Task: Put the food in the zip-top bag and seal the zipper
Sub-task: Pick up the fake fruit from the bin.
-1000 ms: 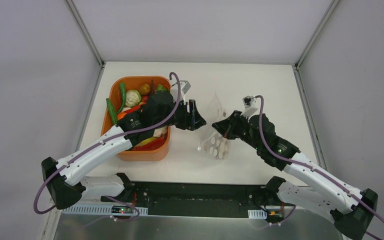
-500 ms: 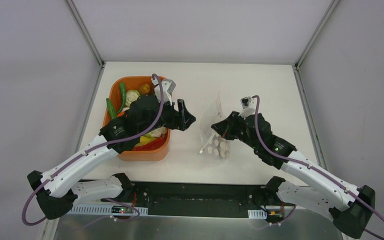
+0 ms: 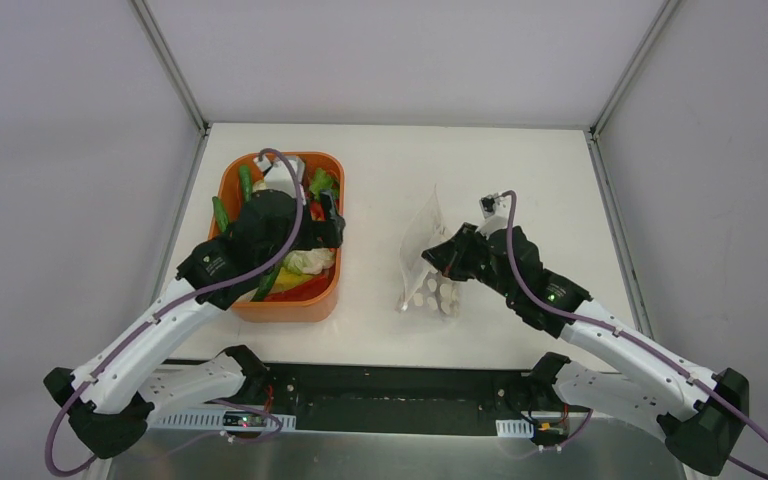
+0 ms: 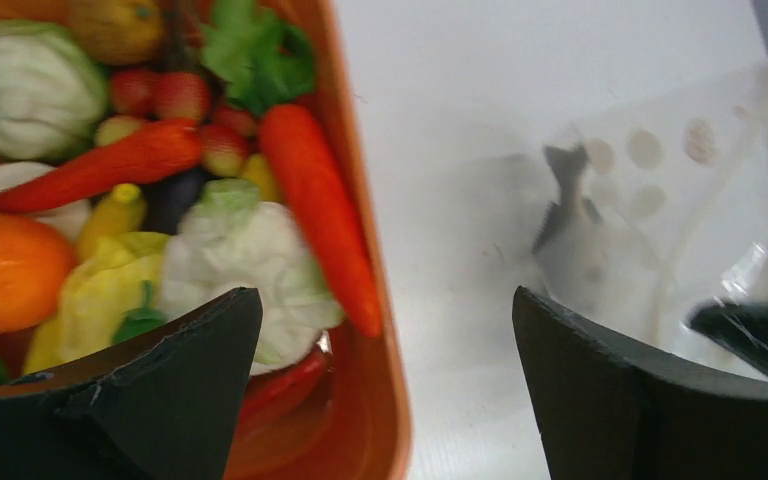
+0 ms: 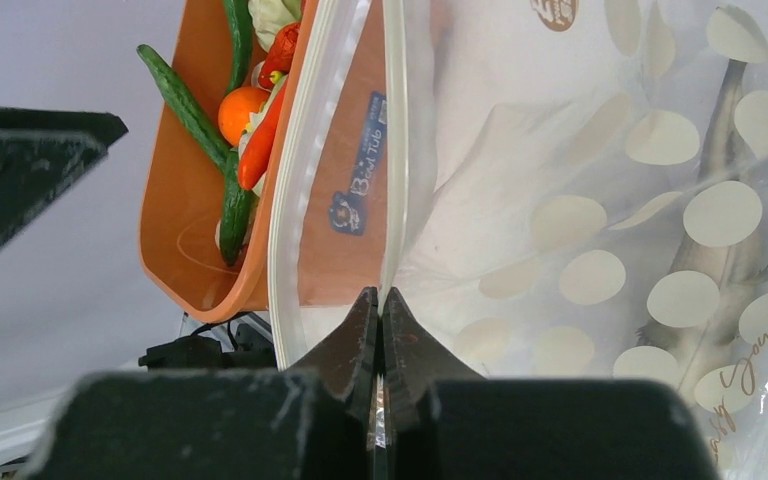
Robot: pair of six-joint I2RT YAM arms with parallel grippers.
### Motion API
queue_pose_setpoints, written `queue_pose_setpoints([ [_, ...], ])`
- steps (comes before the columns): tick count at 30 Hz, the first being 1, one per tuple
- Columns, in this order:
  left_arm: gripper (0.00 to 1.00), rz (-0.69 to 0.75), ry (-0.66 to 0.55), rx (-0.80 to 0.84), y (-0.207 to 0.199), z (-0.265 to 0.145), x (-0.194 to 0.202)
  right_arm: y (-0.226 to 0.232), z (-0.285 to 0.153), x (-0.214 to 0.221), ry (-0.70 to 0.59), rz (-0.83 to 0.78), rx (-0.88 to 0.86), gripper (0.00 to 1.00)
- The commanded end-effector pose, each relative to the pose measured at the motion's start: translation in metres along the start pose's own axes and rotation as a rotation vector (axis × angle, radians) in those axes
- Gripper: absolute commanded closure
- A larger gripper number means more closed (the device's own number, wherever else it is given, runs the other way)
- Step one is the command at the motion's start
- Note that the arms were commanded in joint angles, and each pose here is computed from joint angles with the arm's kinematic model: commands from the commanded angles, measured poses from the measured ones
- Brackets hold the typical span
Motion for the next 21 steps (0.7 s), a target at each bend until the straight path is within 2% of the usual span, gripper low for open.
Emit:
queue_pose_setpoints([
  [1, 0.01, -0.057, -0.024, -0.162, 0.038, 0.004, -0.012, 0.004, -0.001, -0.004, -0.005, 0.010, -0.001, 1.00],
  [7, 0.01, -0.068, -0.050, -0.310, 0.067, 0.023, -0.032, 0.004, -0.001, -0.004, 0.008, 0.012, 0.009, 1.00],
  [13, 0.01, -0.041, 0.058, -0.355, 0.090, 0.061, -0.050, 0.006, 0.000, -0.004, 0.025, 0.016, 0.008, 1.00],
  [18, 0.02, -0.106, 0.117, -0.385, 0.115, 0.096, -0.066, 0.006, 0.000, -0.003, 0.030, 0.019, 0.006, 1.00],
  [21, 0.06, -0.140, 0.146, -0.379, 0.125, 0.120, -0.076, 0.006, 0.000, -0.002, 0.034, 0.020, 0.007, 1.00],
])
Point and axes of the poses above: each gripper's point midway between its finger pads, its own z axis out along the fingers, its own y axis along the line the jaws close on, x = y × z, the point moved 8 cm from there along -z, back along the fingers, and after that the axes turned 3 degrees about -z, right-handed, at the moved point
